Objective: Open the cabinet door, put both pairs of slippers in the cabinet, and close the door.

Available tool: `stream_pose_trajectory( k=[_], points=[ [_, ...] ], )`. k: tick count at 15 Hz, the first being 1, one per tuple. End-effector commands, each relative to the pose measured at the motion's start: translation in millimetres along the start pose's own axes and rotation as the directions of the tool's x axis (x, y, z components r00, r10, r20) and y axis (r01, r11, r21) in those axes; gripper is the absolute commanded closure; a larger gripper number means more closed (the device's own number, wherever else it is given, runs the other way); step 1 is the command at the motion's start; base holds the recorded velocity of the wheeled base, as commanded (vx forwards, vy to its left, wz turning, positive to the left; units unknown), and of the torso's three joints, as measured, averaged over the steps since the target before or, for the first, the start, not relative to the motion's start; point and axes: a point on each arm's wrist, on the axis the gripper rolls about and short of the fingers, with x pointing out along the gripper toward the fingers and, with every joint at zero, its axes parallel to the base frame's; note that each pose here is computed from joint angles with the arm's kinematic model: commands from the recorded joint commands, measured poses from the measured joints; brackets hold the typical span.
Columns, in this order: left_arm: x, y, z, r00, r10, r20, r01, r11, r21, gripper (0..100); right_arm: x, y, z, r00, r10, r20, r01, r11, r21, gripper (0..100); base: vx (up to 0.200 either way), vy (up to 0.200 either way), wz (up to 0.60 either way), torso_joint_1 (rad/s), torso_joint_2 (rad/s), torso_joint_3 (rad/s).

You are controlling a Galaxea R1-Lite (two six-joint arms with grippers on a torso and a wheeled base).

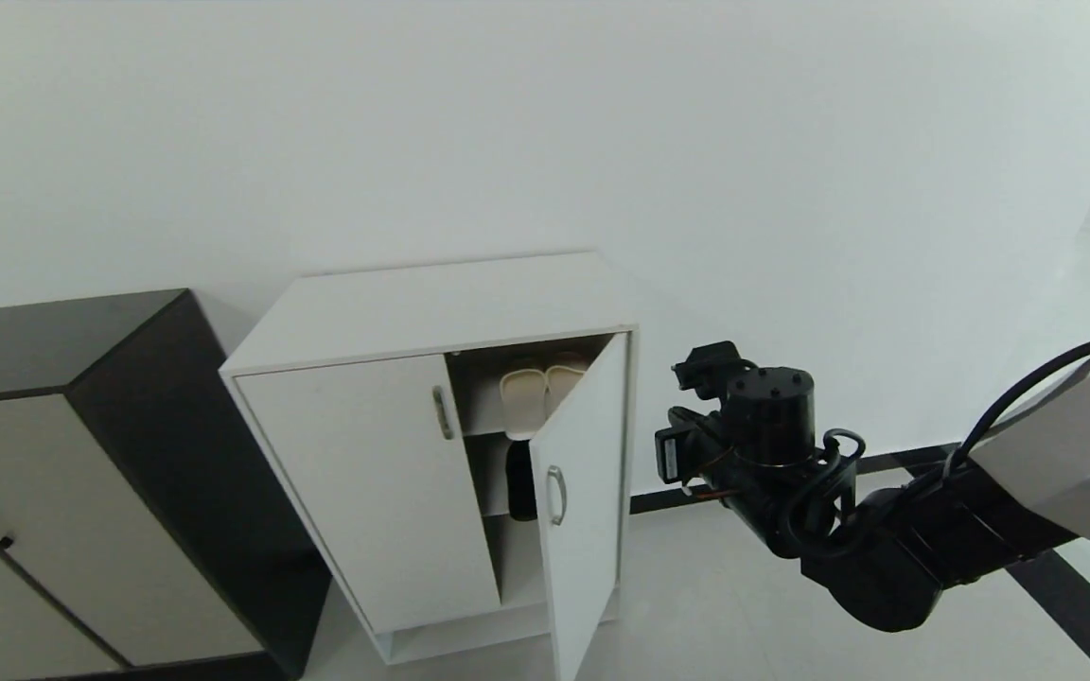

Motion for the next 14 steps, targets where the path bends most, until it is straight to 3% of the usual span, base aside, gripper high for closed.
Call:
stream_pose_trajectory(
  k=[1,7,9,11,13,14],
  points=[
    [0.0,0.0,0.0,1.0,0.0,0.001,0.0,1.0,0.0,100,0.3,1.1,-5.7,1.0,0.003,-0.017,-0.003,1.0,-0.008,100,0.0,0.0,0.6,0.017,0.01,-0.007],
    [0.0,0.0,-0.1,1.0,0.0,-0.001,0.0,1.0,0.0,100,-8.0,0.6,-16.8,0.998,0.055,0.034,-0.052,0.995,-0.088,100,0.0,0.0,0.1,0.0,0.0,-0.001],
    [0.0,0.0,0.0,1.0,0.0,0.001,0.0,1.0,0.0,100,14.3,7.3,18.2,0.985,-0.013,0.173,0.016,1.0,-0.015,100,0.0,0.0,0.0,0.0,0.0,0.0],
    [0.0,0.0,0.0,1.0,0.0,0.001,0.0,1.0,0.0,100,80.7,-0.5,39.0,0.922,-0.229,0.311,0.202,0.972,0.117,100,0.0,0.0,0.0,0.0,0.0,0.0],
    [0.0,0.0,0.0,1.0,0.0,0.001,0.0,1.0,0.0,100,118.5,-1.5,64.0,0.774,-0.493,0.396,0.377,0.862,0.338,100,0.0,0.0,0.0,0.0,0.0,0.0],
    [0.0,0.0,-0.1,1.0,0.0,-0.001,0.0,1.0,0.0,100,116.9,5.6,72.2,0.765,-0.487,0.421,0.35,0.864,0.362,100,0.0,0.0,0.0,0.0,0.0,0.0]
  ],
)
